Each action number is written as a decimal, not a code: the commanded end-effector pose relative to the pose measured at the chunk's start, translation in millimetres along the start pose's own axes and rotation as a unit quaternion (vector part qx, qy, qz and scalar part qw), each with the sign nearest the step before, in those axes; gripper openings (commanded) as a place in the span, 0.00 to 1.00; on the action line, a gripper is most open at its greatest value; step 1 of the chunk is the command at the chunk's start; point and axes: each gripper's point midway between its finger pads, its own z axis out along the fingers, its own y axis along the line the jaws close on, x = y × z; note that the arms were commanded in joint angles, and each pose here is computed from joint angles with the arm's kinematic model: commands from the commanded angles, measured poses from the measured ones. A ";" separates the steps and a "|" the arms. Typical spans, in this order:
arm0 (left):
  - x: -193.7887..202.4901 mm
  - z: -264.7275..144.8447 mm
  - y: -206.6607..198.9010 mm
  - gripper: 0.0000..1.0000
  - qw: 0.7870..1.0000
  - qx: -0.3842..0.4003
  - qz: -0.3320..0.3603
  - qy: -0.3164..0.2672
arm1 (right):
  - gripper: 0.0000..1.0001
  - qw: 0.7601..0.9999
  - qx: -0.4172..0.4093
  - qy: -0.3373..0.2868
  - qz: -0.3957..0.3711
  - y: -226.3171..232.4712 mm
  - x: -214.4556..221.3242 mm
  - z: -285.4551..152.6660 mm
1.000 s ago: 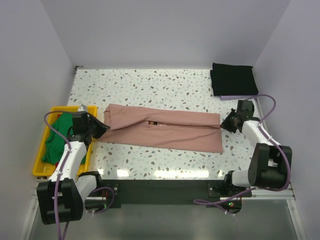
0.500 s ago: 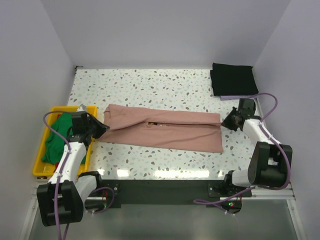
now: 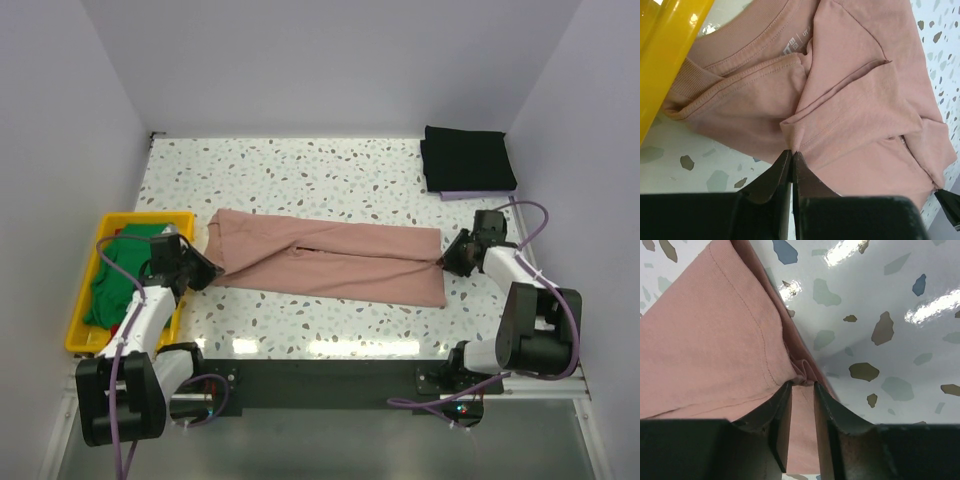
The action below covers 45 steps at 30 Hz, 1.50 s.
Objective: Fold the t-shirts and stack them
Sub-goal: Fold the tshirt
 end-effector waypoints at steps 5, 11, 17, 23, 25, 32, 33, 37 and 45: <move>-12.2 -7.4 -19.3 0.39 0.999 0.031 -0.001 -0.011 | 0.49 0.998 -0.036 -0.043 -0.025 22.7 -29.6 -23.8; -30.1 -19.5 -42.4 0.50 0.997 0.062 0.019 -0.034 | 0.64 0.993 -0.061 -0.069 -0.071 47.1 -41.1 -43.9; -40.7 -7.6 -88.1 0.43 0.994 0.100 0.043 -0.028 | 0.62 0.979 -0.076 -0.080 -0.169 118.0 -28.6 -44.7; -26.7 26.8 -134.8 0.32 0.993 0.095 0.068 -0.006 | 0.59 0.969 -0.075 -0.062 -0.226 160.5 -19.2 -16.8; -19.9 41.3 -137.4 0.28 0.994 0.088 0.064 0.004 | 0.57 0.968 -0.066 -0.042 -0.237 161.7 -12.3 0.4; 4.9 86.3 -144.7 0.19 0.994 0.071 0.075 0.043 | 0.52 0.968 -0.043 -0.014 -0.247 154.9 11.5 26.9; 12.5 90.5 -141.1 0.18 0.993 0.066 0.076 0.054 | 0.50 0.970 -0.028 -0.015 -0.243 147.9 11.3 28.4; 29.9 96.1 -116.7 0.18 0.995 0.034 0.067 0.069 | 0.50 0.971 0.002 -0.011 -0.240 125.6 19.0 32.0; 43.7 107.1 -75.8 0.17 0.995 -0.043 0.043 0.082 | 0.49 0.972 0.053 0.008 -0.230 90.7 34.6 35.7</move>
